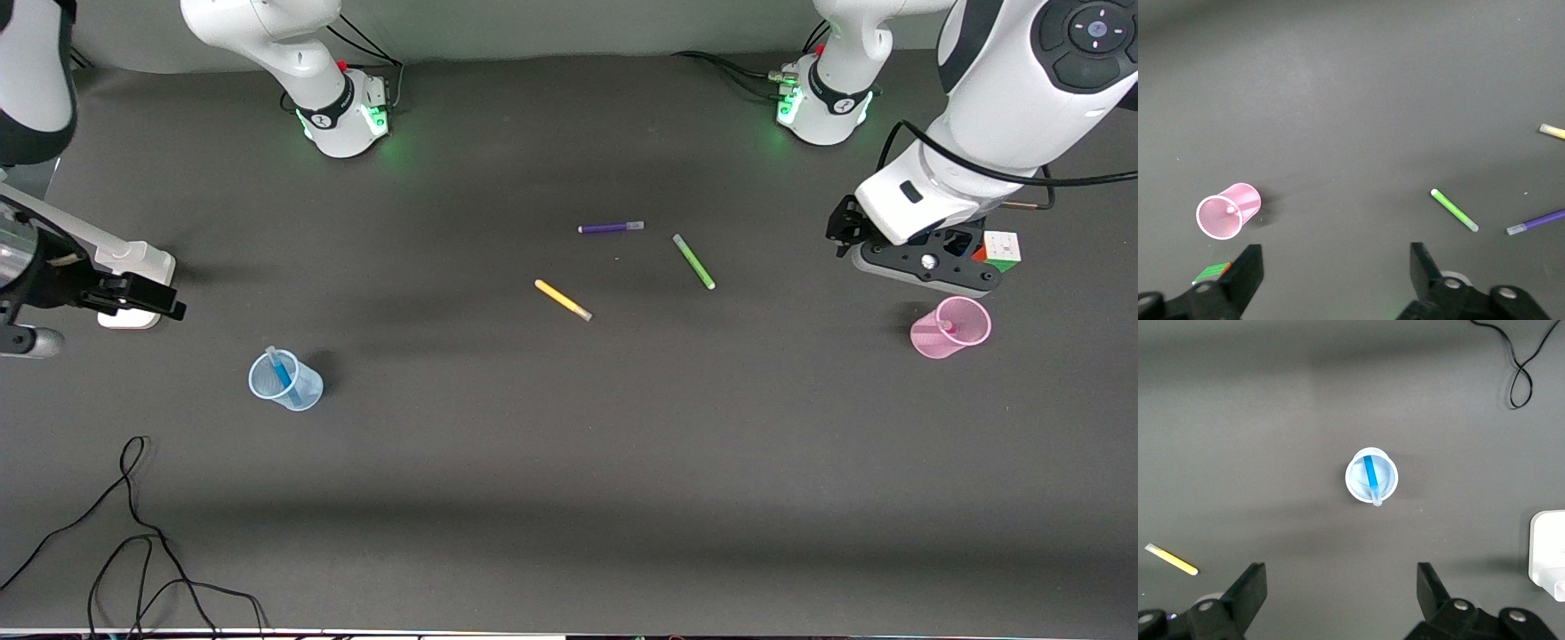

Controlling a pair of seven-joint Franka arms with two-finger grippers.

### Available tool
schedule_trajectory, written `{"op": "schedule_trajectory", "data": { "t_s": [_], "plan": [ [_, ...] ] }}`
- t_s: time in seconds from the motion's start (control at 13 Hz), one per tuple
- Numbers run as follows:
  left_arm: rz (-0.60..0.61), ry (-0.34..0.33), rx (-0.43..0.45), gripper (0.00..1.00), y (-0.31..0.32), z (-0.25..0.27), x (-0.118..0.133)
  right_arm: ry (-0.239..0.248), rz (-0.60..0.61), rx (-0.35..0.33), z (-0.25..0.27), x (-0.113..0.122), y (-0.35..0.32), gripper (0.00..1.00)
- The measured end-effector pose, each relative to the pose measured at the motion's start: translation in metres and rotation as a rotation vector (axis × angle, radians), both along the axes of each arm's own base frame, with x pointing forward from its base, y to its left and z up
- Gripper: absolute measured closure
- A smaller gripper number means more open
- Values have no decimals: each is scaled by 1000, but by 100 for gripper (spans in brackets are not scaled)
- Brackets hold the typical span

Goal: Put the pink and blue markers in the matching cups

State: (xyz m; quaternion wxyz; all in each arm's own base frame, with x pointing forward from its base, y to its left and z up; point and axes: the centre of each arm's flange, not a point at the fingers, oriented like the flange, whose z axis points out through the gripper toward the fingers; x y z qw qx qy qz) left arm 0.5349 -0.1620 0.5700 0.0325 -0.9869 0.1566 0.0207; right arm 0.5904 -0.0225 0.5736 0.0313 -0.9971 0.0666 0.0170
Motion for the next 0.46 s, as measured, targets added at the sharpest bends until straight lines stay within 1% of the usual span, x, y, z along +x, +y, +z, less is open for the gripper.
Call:
{"op": "schedule_trajectory", "data": {
  "t_s": [0.23, 0.46],
  "plan": [
    [4, 7, 5, 0, 2, -1, 0, -11, -9, 6, 6, -3, -9, 0],
    [5, 7, 6, 0, 2, 0, 0, -14, -4, -19, 9, -5, -10, 0]
  ]
}}
